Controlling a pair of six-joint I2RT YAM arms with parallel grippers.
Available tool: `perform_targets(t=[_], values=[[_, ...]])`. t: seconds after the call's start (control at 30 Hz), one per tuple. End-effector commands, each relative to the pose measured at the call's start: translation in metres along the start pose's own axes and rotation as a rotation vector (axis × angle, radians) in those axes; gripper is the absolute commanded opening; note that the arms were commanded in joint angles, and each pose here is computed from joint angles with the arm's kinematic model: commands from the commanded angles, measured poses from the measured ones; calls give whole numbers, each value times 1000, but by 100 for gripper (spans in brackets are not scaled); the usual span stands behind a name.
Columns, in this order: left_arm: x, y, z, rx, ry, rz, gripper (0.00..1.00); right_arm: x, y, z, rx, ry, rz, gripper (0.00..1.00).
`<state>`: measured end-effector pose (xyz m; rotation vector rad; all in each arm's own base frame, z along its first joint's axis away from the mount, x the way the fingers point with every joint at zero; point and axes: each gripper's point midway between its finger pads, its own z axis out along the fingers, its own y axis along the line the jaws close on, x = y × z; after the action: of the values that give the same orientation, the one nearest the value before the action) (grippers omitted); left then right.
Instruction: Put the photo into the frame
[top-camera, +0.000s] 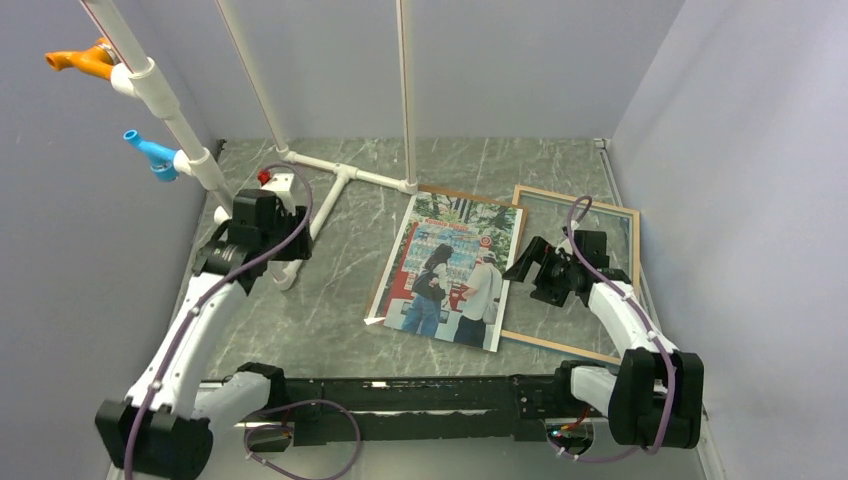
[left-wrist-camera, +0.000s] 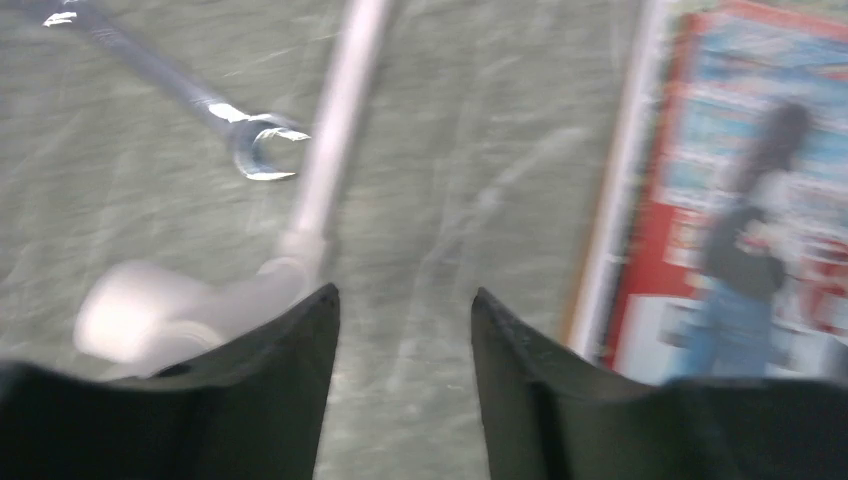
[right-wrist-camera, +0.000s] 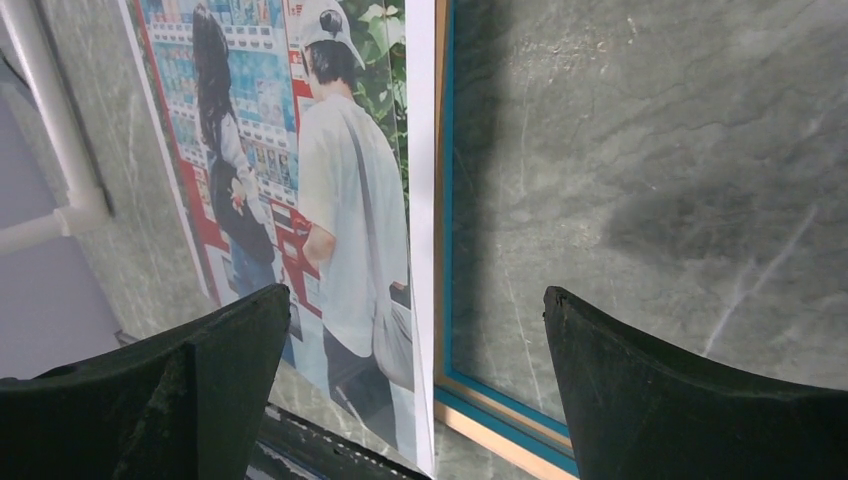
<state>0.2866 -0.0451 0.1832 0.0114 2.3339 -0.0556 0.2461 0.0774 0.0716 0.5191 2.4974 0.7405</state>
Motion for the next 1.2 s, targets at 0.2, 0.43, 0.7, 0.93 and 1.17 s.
perform_targets(t=[0.2,0.43,0.7,0.93,1.17], values=[[-35,-93,-88,572,-244,-155,82,-12,21,33,-172,-5,83,96],[-44,-114,-121,740,-317,-212,86,-23,42,52,-287,1,104,87],[-32,-116,-108,744,-265,-251,84,-35,77,42,-414,-21,68,78],[-20,-113,-94,713,-234,-269,83,-15,112,33,-476,6,1,61],[-12,-113,-85,706,-202,-277,83,-2,124,36,-505,1,17,45]])
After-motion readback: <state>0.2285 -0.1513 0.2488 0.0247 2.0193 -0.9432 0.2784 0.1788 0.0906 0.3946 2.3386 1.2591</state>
